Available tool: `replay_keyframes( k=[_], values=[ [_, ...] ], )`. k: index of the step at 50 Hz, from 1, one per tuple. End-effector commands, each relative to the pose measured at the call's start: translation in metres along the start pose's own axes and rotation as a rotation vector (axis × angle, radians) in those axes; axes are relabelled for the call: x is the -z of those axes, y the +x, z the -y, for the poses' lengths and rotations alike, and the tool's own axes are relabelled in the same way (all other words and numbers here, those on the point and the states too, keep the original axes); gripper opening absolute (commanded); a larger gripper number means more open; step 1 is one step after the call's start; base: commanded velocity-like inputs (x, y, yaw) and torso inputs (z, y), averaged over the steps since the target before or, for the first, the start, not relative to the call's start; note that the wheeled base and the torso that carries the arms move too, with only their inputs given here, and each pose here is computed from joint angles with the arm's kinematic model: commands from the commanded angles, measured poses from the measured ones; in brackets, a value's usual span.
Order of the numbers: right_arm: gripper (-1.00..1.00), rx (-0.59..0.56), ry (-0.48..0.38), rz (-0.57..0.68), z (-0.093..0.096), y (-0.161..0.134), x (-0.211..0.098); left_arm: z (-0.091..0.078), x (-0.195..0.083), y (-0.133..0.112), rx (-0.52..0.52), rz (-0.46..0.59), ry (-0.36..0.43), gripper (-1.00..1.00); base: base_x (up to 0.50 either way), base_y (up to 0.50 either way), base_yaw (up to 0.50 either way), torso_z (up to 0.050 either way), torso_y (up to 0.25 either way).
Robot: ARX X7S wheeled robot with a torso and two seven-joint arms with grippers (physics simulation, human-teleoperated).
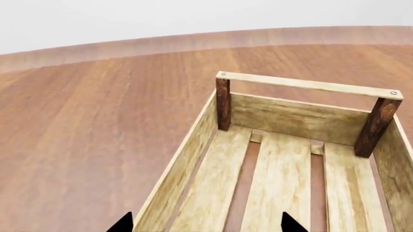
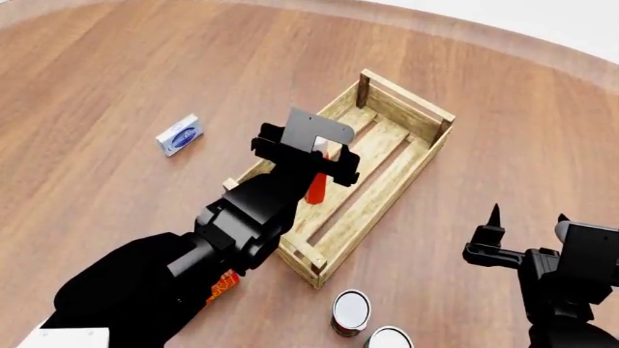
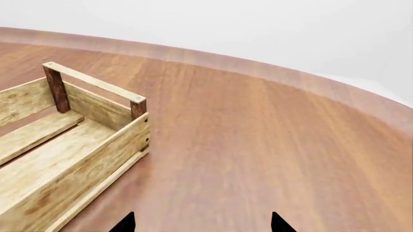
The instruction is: Pick up the ketchup, and put it in the wooden tray.
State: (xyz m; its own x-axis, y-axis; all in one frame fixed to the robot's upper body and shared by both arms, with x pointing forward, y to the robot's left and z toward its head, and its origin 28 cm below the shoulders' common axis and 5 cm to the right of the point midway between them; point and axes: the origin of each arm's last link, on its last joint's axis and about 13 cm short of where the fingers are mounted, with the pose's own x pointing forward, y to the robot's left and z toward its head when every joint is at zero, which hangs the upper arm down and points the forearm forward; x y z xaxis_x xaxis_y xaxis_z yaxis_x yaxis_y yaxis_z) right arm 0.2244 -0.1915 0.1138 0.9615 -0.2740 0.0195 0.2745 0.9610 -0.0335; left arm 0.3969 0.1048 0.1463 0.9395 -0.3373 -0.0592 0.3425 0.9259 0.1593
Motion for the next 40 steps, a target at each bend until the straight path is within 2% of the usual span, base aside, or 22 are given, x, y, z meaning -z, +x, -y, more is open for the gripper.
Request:
replay_keyframes(
  k=[1,19,40],
  values=[
    [1.00,0.001,0.000,-0.001,0.000,0.000,0.000,0.000,0.001,0.000,-0.001,-0.002,-0.002,1.00,0.00,0.00,0.00,0.000,0.000],
    [1.00,-0.002,-0.002,0.009,0.000,0.000,0.000,-0.001,-0.005,0.001,0.002,0.003,-0.005,1.00,0.00,0.00,0.00,0.000,0.000],
    [1.00,-0.006,-0.002,0.022,0.000,0.000,0.000,-0.002,-0.013,0.003,0.007,0.015,-0.004,1.00,0.00,0.00,0.00,-0.007,0.126]
  ],
)
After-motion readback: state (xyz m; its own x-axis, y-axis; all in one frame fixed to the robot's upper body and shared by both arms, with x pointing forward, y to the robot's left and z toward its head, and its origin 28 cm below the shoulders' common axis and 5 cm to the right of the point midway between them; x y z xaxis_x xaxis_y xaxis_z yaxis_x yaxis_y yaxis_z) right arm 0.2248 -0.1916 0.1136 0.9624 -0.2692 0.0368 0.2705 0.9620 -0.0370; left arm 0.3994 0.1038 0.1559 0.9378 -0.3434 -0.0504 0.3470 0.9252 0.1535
